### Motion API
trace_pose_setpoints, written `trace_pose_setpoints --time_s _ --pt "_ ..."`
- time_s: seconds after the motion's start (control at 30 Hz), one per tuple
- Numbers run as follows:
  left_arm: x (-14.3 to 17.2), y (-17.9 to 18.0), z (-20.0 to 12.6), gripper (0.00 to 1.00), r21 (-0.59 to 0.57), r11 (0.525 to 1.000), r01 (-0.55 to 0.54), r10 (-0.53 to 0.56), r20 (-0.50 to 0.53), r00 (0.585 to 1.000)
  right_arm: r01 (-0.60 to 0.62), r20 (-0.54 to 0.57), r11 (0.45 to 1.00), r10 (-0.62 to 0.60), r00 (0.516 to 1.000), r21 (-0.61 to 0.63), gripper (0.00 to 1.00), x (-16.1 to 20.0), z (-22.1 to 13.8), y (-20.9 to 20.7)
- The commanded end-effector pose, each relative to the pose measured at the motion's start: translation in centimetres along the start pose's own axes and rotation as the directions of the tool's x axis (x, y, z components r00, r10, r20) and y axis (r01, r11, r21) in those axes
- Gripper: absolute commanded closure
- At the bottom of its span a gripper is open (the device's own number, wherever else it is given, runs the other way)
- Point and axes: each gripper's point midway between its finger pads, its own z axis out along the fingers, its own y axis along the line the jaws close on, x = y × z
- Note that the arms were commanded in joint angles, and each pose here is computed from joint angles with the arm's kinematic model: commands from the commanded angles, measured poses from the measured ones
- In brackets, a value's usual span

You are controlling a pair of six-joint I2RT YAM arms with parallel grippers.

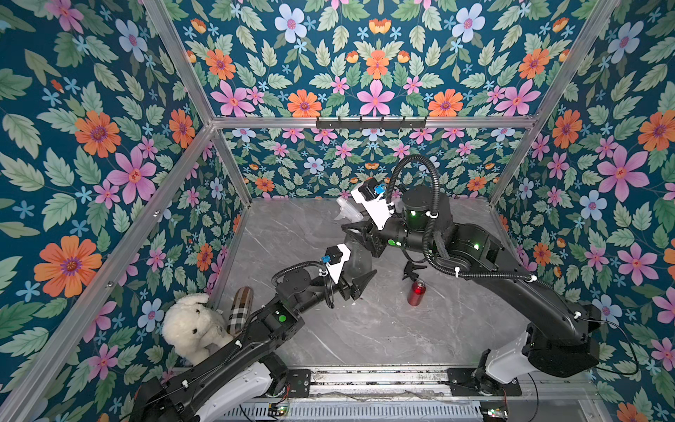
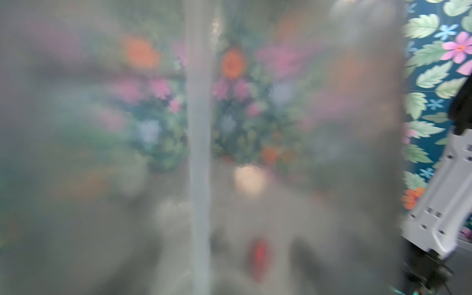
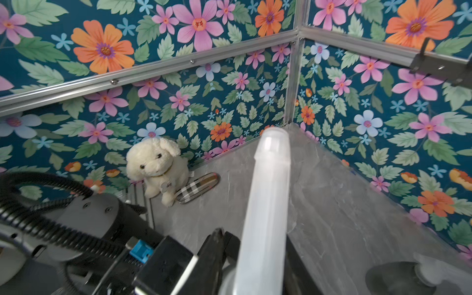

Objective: Attach spray nozzles to spray bottles
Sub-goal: Place the spray bottle at the center of the board.

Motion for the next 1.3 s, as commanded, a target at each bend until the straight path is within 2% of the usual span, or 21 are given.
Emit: trace_pose_setpoints --time_s 0.0,0.13,0.17,0.23,0.3,0.53,0.67,0.93,1.27 --pt "-1.4 2.0 0.0 1.0 -0.122 0.992 -0.031 0.038 0.049 0.998 -0.099 -0.048 0.995 0.1 0.994 0.028 0.8 2.4 2.1 0.2" --pt "-1.3 2.6 -0.2 1.0 -0.161 0.987 -0.022 0.031 0.053 0.998 -0.119 -0.01 0.992 0.12 0.993 0.04 0.85 2.7 3.1 0.1" --pt "-1.3 2.7 -0.2 0.96 -0.167 0.986 -0.017 0.026 0.052 0.998 -0.111 0.006 0.993 0.111 0.994 0.038 0.85 2.4 3.0 0.1" --pt "-1.2 2.9 -0.5 0.6 -0.181 0.984 -0.006 0.016 0.057 0.998 -0.088 0.032 0.995 0.087 0.996 0.04 0.86 1.7 2.8 0.1" --pt "-1.3 3.0 -0.8 0.34 -0.185 0.983 0.0 0.013 0.067 0.998 -0.069 0.058 0.997 0.067 0.996 0.03 0.86 1.1 2.7 0.2" --pt "-1.0 3.6 -1.3 0.01 -0.224 0.974 0.029 -0.014 0.066 0.998 -0.047 0.101 0.997 0.04 0.994 0.066 0.88 0.2 3.1 -0.7" --pt "-0.8 3.9 -1.4 0.0 -0.239 0.97 0.041 -0.027 0.059 0.998 -0.057 0.121 0.995 0.047 0.992 0.083 0.89 -0.2 3.0 -1.8" --pt "-0.7 5.8 -1.9 0.0 -0.35 0.935 0.064 -0.046 0.058 0.997 -0.066 0.148 0.987 0.045 0.988 0.143 0.89 -0.1 2.8 -4.0" --pt "0.3 6.1 -2.5 0.0 -0.368 0.926 0.086 -0.075 0.044 0.996 -0.071 0.211 0.952 0.007 0.977 0.297 0.9 0.4 3.7 -9.9"
